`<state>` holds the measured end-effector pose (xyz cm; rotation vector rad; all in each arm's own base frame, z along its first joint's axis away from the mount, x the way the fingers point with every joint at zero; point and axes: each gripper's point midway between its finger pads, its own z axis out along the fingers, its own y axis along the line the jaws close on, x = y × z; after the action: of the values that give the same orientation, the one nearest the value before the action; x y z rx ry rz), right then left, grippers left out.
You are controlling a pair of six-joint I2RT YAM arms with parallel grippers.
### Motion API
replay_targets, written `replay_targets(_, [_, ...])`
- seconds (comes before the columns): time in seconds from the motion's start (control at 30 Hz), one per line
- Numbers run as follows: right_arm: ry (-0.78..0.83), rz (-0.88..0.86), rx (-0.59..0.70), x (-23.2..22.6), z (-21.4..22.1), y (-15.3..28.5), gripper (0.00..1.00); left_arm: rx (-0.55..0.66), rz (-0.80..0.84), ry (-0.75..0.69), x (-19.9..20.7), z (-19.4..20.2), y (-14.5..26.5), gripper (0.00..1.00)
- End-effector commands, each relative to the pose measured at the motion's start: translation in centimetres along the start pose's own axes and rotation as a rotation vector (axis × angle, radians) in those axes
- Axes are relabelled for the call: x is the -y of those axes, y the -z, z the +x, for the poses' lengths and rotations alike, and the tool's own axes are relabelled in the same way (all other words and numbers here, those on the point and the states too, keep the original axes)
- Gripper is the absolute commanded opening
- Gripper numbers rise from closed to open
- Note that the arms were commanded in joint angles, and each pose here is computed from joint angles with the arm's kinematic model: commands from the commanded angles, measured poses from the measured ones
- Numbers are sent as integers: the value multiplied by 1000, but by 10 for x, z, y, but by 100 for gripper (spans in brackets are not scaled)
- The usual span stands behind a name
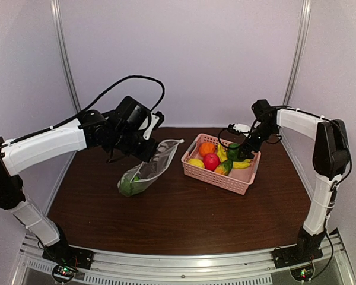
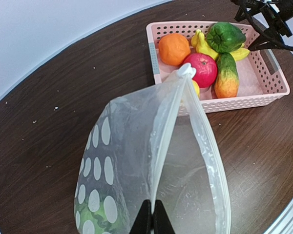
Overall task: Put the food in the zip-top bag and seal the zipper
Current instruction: Pick up the fake vegetable from the bin.
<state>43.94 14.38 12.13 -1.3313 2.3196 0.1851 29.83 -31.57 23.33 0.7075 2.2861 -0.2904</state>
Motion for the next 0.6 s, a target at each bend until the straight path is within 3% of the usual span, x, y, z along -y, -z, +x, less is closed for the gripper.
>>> replay_targets(0.0, [38,42,26,12,-12,2,95,47,12,25,2,-13,3,0])
replay_targets(0.4, [44,24,6,15,-10,-17,94,62,14,41,2,-20,6,0])
replay_targets(0.57, [48,-1,-10,11,-5,-25,87,70,11,48,1,-21,6,0])
